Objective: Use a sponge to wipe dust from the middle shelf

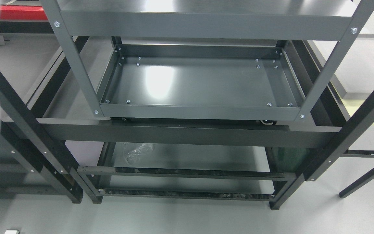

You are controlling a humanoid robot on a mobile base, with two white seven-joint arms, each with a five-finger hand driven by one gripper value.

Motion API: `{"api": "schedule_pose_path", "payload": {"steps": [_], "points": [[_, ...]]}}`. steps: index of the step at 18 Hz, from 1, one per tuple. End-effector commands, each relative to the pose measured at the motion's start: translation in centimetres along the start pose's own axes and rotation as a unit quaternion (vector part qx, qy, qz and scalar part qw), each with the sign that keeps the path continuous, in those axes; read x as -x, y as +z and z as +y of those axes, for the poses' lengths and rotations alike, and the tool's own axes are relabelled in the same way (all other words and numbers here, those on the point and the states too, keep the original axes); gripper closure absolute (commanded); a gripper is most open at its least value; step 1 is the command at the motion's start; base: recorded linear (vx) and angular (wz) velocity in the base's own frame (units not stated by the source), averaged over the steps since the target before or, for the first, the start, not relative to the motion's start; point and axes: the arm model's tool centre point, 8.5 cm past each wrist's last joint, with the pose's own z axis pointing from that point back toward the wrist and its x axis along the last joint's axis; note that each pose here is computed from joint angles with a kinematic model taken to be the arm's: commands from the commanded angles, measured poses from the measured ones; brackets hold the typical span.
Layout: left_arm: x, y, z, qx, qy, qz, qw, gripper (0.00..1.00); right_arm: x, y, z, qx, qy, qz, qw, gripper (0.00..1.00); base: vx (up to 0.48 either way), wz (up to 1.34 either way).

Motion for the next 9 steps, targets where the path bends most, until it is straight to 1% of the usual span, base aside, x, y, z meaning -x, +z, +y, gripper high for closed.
{"api": "schedule_pose_path", "payload": {"steps": [1, 3, 4, 6, 9], "points": [[-10.5, -12.3, -11.4, 0.125, 0.040, -0.156, 0.979, 1.00, -0.2, -0.1, -1.0, 0.007, 0.002, 0.026, 1.000, 0.00, 0.000, 0.00], [-12.7, -12.1, -15.0, 0.172, 0.042, -0.184, 0.967, 1.00, -0.2, -0.1, -1.0, 0.007, 0.002, 0.026, 1.000, 0.00, 0.000, 0.00], [-13.3, -12.0, -16.1, 0.189, 0.042, -0.186, 0.963, 1.00, -0.2, -0.1, -1.0, 0.008, 0.002, 0.025, 1.000, 0.00, 0.000, 0.00], [-13.2, -11.6, -17.8, 0.217, 0.040, -0.175, 0.959, 1.00, -0.2, -0.1, -1.0, 0.007, 0.002, 0.025, 1.000, 0.00, 0.000, 0.00], [-12.4, -11.1, -18.6, 0.234, 0.035, -0.162, 0.958, 1.00, -0.2, -0.1, -1.0, 0.008, 0.002, 0.025, 1.000, 0.00, 0.000, 0.00]]}}
